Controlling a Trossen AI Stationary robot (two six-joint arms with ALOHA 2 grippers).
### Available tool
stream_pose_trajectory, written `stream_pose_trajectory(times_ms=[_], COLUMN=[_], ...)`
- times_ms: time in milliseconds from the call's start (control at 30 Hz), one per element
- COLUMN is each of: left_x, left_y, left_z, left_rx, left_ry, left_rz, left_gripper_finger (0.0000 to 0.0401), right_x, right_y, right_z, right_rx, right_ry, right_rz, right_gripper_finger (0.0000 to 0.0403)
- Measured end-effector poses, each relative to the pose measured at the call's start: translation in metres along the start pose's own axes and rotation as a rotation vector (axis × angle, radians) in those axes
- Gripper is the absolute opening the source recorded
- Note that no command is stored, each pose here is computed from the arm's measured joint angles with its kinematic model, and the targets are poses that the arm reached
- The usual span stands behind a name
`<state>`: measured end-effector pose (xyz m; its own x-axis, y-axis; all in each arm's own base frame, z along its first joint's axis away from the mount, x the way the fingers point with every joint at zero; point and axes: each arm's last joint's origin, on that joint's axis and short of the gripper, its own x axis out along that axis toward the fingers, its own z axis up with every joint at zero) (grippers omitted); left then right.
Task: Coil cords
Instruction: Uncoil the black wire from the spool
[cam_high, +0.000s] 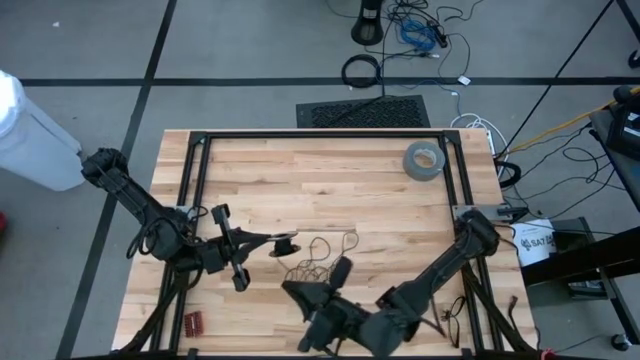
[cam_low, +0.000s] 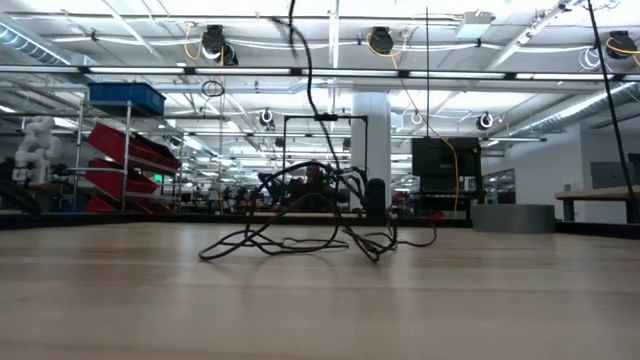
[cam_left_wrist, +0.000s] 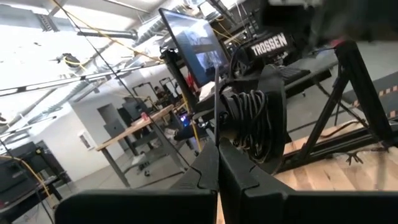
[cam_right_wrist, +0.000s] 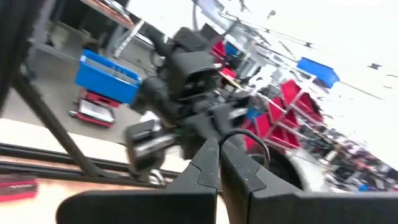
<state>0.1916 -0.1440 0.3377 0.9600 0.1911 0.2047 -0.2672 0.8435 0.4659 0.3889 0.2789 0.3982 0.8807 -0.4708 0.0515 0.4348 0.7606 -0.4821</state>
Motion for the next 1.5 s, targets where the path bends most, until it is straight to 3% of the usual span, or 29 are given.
stream_pose_trajectory(times_ms=[333, 500, 667, 933, 1233, 1500], left_x=[0.0, -0.002, -0.007, -0.009, -0.004, 0.006], left_y=[-0.001, -0.003, -0.003, 0.003, 0.009, 0.011], left_z=[0.001, 0.007, 0.013, 0.02, 0.018, 0.009], left_rx=[0.002, -0.03, -0.062, -0.113, -0.105, -0.069], left_ry=[-0.042, -0.141, -0.213, -0.284, -0.276, -0.191], left_rz=[-0.046, -0.117, -0.159, -0.128, -0.075, -0.003], left_gripper_finger=[0.0, 0.0, 0.0, 0.0, 0.0, 0.0], right_x=[-0.035, -0.042, -0.048, -0.037, 0.009, 0.045], right_y=[-0.039, -0.029, -0.021, -0.014, 0.015, 0.031], right_z=[0.023, 0.01, -0.015, -0.05, -0.082, -0.085], right_rx=[-0.062, -0.117, -0.075, 0.019, 0.032, 0.092], right_ry=[0.118, 0.178, 0.197, 0.301, 0.417, 0.35], right_rz=[-0.154, -0.18, -0.158, -0.024, 0.144, 0.326], right_gripper_finger=[0.0, 0.0, 0.0, 0.0, 0.0, 0.0])
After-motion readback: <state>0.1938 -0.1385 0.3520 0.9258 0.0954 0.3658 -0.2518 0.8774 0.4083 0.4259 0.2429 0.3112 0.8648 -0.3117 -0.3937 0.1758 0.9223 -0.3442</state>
